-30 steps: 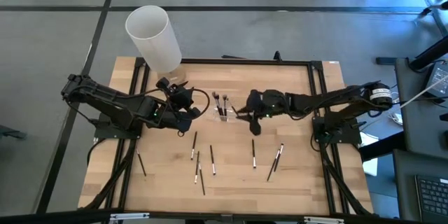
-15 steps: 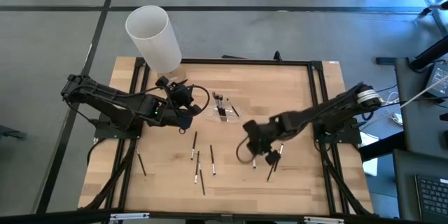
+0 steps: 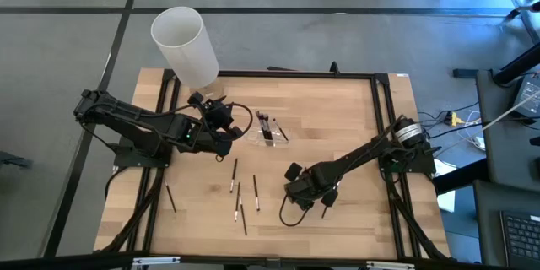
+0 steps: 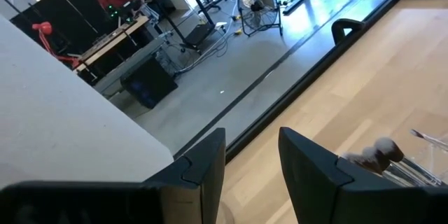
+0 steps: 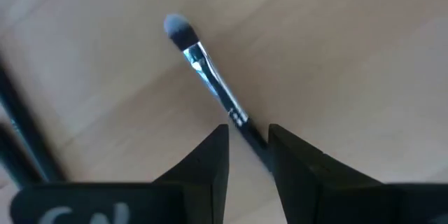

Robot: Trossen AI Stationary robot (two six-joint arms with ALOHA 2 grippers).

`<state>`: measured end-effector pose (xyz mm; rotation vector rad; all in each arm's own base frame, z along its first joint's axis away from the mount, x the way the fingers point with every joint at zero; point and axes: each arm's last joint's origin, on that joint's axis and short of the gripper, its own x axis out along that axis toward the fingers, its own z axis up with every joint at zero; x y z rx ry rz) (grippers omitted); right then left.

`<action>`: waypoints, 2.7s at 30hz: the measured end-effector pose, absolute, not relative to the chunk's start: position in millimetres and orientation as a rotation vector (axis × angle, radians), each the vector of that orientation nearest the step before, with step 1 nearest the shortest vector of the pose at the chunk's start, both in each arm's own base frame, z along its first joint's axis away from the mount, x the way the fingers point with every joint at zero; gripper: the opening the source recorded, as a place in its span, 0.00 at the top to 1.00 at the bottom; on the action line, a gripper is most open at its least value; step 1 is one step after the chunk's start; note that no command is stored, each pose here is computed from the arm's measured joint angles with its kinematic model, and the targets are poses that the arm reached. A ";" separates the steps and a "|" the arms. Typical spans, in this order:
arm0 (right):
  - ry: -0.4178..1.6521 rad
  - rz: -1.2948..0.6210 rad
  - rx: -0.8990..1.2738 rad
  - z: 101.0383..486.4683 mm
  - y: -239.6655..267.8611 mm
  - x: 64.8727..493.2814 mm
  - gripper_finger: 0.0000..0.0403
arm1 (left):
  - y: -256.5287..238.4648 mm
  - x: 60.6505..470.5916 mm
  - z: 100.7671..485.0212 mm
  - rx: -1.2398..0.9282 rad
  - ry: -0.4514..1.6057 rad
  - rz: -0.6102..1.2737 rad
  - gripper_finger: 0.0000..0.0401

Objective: Put items in baskets/containers
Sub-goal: Put the black foundation brush into the transparent organizer

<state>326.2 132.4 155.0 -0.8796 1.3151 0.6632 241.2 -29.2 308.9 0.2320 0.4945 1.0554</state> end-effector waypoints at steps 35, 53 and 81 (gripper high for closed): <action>0.947 0.184 -0.309 260.7 71.2 373.7 0.96 | -29.5 241.3 308.6 0.225 0.501 1.044 0.68; 0.511 -0.316 0.169 239.3 -39.1 345.2 0.92 | -30.2 241.4 307.7 0.214 0.522 1.017 0.68; 0.602 -0.370 0.302 209.7 -40.8 330.9 0.88 | -29.9 241.4 307.8 0.215 0.520 1.021 0.68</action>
